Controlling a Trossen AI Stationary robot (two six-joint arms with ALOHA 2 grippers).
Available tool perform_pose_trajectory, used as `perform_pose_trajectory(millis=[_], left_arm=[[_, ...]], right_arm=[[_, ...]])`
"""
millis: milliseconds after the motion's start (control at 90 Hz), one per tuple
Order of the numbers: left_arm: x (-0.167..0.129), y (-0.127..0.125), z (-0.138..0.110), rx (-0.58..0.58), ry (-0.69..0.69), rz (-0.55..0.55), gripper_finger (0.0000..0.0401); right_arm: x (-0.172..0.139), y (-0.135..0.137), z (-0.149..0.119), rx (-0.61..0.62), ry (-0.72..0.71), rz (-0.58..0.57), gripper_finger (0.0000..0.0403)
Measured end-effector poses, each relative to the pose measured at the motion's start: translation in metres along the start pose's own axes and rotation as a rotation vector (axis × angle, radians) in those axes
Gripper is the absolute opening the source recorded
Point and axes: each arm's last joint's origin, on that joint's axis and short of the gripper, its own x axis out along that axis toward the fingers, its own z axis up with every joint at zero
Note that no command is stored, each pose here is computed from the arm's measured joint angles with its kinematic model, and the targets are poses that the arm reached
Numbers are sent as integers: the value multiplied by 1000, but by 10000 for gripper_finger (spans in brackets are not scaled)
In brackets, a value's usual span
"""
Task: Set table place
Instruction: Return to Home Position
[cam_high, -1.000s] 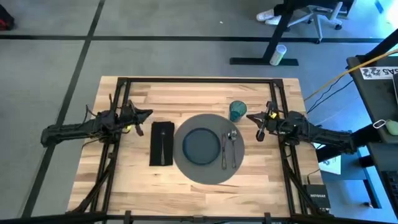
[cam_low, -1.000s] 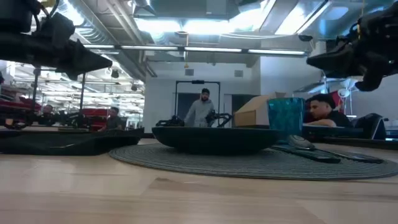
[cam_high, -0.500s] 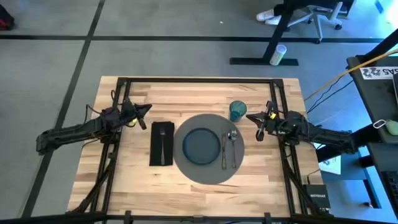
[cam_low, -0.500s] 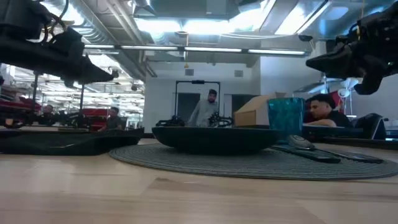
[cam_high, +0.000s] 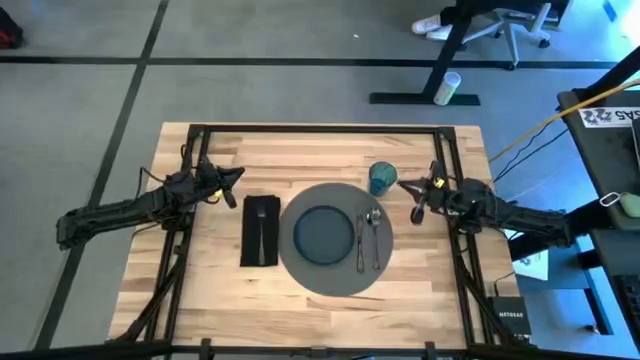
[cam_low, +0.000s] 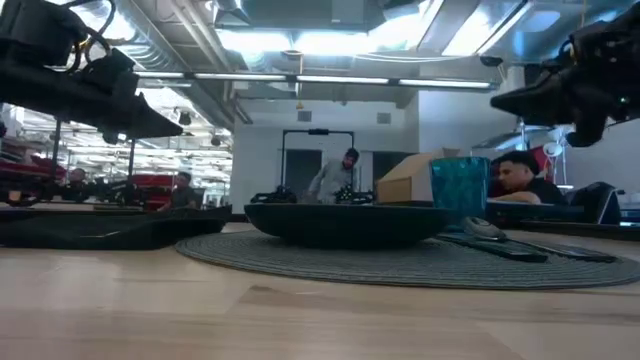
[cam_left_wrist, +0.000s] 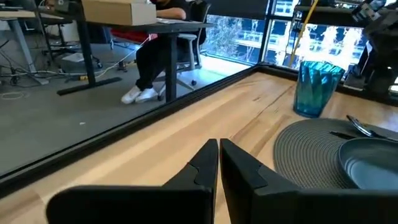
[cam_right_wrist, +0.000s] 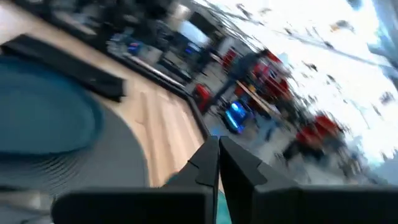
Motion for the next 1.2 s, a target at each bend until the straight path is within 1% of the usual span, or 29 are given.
perform_pose_trajectory(millis=[78, 211, 289, 411, 544, 1200], left_arm=[[0, 0, 0, -32, 0, 0, 0], [0, 0, 0, -102, 0, 0, 0], [0, 0, 0, -123, 0, 0, 0], [0, 0, 0, -124, 0, 0, 0], [0, 0, 0, -124, 0, 0, 0], [0, 0, 0, -124, 0, 0, 0]], right_arm=[[0, -2, 0, 53, 19, -46, 0], [0, -1, 0, 54, 17, -41, 0], [0, -1, 0, 67, 16, -42, 0], [0, -1, 0, 114, 15, -42, 0], [0, -1, 0, 112, 8, -24, 0], [0, -1, 0, 104, 8, -24, 0]])
